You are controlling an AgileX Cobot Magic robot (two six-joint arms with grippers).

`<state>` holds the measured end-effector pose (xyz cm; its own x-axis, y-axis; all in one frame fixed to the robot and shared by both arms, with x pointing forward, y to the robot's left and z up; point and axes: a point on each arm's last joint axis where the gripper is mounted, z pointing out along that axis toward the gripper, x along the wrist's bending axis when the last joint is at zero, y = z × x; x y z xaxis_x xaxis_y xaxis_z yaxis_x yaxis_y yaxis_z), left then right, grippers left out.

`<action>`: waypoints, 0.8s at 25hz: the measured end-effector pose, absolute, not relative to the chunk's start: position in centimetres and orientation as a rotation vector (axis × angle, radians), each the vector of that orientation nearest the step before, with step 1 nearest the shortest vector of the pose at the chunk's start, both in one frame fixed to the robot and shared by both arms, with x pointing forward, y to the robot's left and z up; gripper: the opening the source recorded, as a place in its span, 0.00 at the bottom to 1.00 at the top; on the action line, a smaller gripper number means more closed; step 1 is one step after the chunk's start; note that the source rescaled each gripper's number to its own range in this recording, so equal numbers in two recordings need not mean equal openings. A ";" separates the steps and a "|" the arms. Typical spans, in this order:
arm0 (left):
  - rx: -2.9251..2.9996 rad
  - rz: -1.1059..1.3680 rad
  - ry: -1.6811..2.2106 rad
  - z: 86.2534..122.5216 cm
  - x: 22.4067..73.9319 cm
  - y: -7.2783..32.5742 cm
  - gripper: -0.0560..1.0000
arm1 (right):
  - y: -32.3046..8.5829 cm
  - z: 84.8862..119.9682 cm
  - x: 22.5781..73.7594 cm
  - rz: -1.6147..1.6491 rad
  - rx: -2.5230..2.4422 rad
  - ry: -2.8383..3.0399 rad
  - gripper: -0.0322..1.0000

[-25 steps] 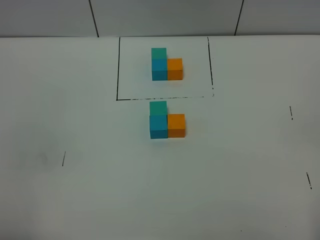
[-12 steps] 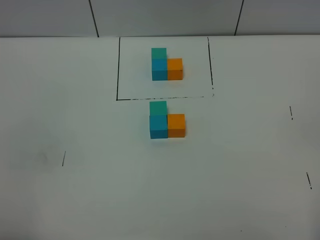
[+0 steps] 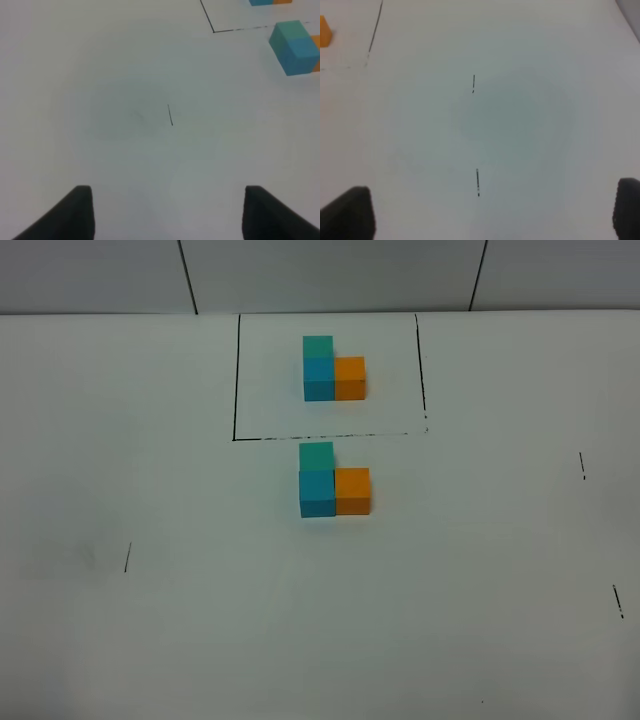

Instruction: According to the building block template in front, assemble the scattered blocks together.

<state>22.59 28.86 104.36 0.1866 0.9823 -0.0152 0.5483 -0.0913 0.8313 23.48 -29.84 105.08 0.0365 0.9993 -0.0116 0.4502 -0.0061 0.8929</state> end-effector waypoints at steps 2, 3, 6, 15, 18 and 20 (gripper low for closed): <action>1.739 0.759 1.452 104.4 22.6 28.9 0.39 | -29.9 105.1 23.5 0.932 1.545 1.534 0.91; 1.739 0.759 1.452 104.4 22.6 28.9 0.39 | -29.9 105.1 23.5 0.939 1.538 1.545 0.90; 1.739 0.759 1.452 104.4 22.6 28.9 0.39 | -29.9 105.1 23.5 0.946 1.532 1.554 0.90; 1.739 0.759 1.452 104.4 22.6 28.9 0.39 | -29.8 105.1 23.5 0.923 1.562 1.513 0.89; 1.739 0.759 1.452 104.4 22.6 28.9 0.39 | -29.8 105.1 23.5 0.921 1.567 1.507 0.87; 1.739 0.759 1.452 104.4 22.6 28.9 0.39 | -29.8 105.1 23.5 0.922 1.567 1.506 0.87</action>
<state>22.59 28.86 104.36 0.1866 0.9823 -0.0152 0.5483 -0.0913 0.8313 23.48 -29.84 105.08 0.0431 0.9991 -0.0056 0.4499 -0.0144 0.8929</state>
